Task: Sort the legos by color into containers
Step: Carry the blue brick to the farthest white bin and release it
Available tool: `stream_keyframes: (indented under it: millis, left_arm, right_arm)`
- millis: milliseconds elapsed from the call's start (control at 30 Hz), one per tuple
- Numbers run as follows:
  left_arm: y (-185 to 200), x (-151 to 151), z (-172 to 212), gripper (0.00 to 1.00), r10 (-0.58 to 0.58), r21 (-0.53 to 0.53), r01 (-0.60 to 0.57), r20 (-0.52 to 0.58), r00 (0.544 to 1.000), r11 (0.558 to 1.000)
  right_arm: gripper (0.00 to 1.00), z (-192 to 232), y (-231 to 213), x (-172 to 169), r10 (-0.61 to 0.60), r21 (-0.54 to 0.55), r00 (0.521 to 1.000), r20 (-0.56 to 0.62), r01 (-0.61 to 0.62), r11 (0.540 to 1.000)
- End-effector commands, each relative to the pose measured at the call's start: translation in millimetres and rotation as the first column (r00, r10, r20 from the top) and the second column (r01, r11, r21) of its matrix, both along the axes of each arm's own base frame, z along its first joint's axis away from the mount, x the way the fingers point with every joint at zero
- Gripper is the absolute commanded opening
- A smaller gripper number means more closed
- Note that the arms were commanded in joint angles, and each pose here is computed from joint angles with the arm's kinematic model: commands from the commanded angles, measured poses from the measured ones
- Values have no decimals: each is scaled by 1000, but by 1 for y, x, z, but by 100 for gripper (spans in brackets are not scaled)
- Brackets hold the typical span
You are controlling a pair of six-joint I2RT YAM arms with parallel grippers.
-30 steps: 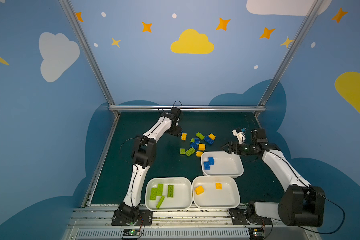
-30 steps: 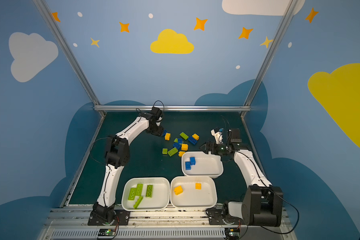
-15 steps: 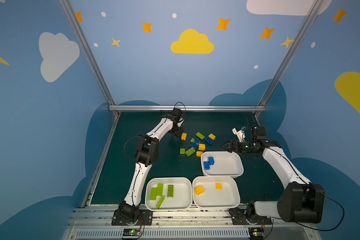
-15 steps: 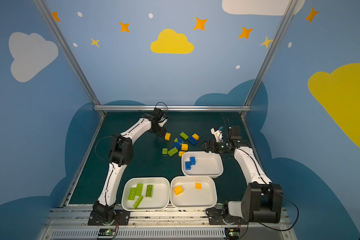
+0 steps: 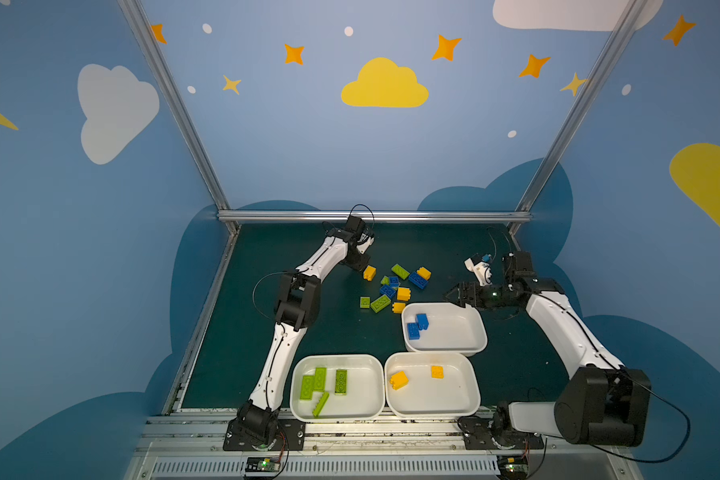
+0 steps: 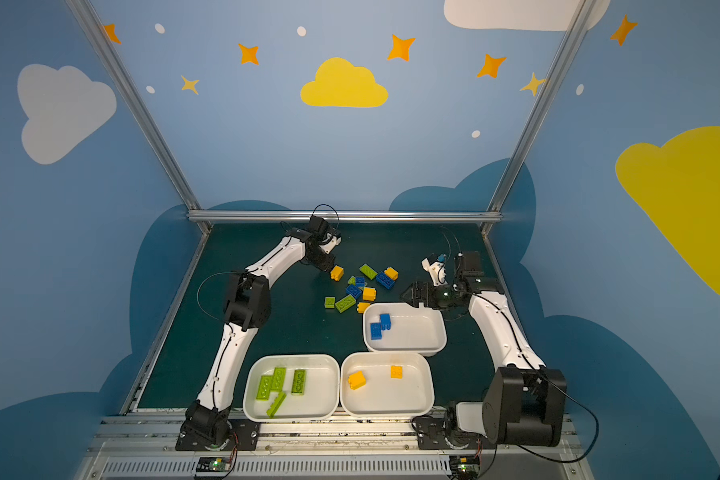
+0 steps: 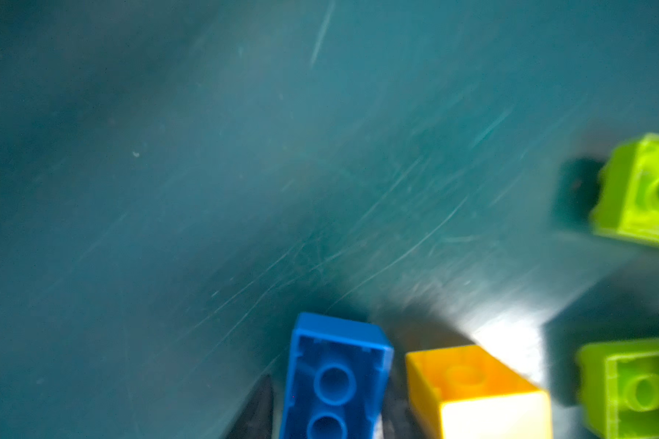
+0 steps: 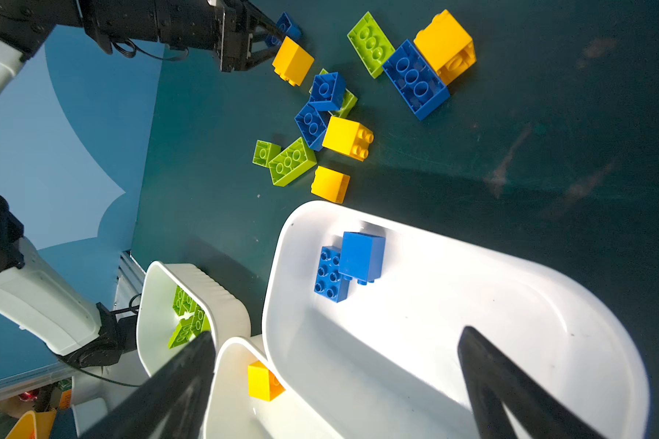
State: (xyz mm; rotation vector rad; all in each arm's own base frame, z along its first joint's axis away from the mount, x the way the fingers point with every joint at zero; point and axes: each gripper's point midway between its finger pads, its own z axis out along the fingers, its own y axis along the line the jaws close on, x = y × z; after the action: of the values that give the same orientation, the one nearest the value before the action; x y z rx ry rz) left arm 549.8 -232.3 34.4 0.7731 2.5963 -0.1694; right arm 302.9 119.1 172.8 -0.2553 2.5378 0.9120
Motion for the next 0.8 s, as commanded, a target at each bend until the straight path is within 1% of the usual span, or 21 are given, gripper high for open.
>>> stream_keyframes:
  millis: [0, 67, 100, 200, 267, 300, 433, 500, 600, 667, 767]
  left_arm:
    - [-2, -5, 1, 28, -10, -19, 9, -30, 1000, 1000]
    - [-4, -9, 13, 21, -3, -40, 2, -34, 999, 999]
    - [-5, -11, 23, 20, 1, -66, -4, -37, 999, 998]
    - [-18, -27, 48, 21, -12, -166, 2, -59, 998, 986]
    - [-19, -37, 63, 21, -7, -202, -8, -73, 997, 979]
    - [-20, -44, 70, 21, -11, -216, -6, -79, 997, 976]
    - [-19, -71, 92, 22, -4, -213, -14, -85, 996, 977]
    - [-17, -88, 97, 22, 0, -203, -18, -88, 996, 979]
    - [-12, -102, 86, 26, 16, -182, -36, -110, 994, 983]
    - [-9, -103, 78, 24, 43, -168, -63, -124, 991, 984]
    - [-19, -109, 85, 24, 47, -213, -77, -146, 988, 974]
  right_arm:
    - [98, 12, -2, 2, 3, -12, 1000, 31, -3, 1000]
    - [98, 12, -1, 4, 3, -3, 1000, 29, -3, 1000]
    - [98, 12, 0, 4, 3, 2, 1000, 27, -3, 1000]
    - [98, 11, 1, 6, -5, 15, 1000, 28, 5, 1000]
    - [98, 11, 3, 6, -10, 26, 1000, 28, 9, 1000]
    - [98, 11, 4, 6, -10, 33, 999, 31, 9, 999]
    - [98, 8, 4, 8, -16, 40, 999, 27, 15, 999]
    - [98, 7, 5, 9, -17, 43, 999, 27, 15, 999]
    - [98, 7, 6, 11, -11, 49, 1000, 29, 10, 999]
    - [98, 6, 8, 12, -9, 53, 1000, 26, 7, 999]
    - [98, 9, 10, 13, -4, 57, 1000, 30, 2, 998]
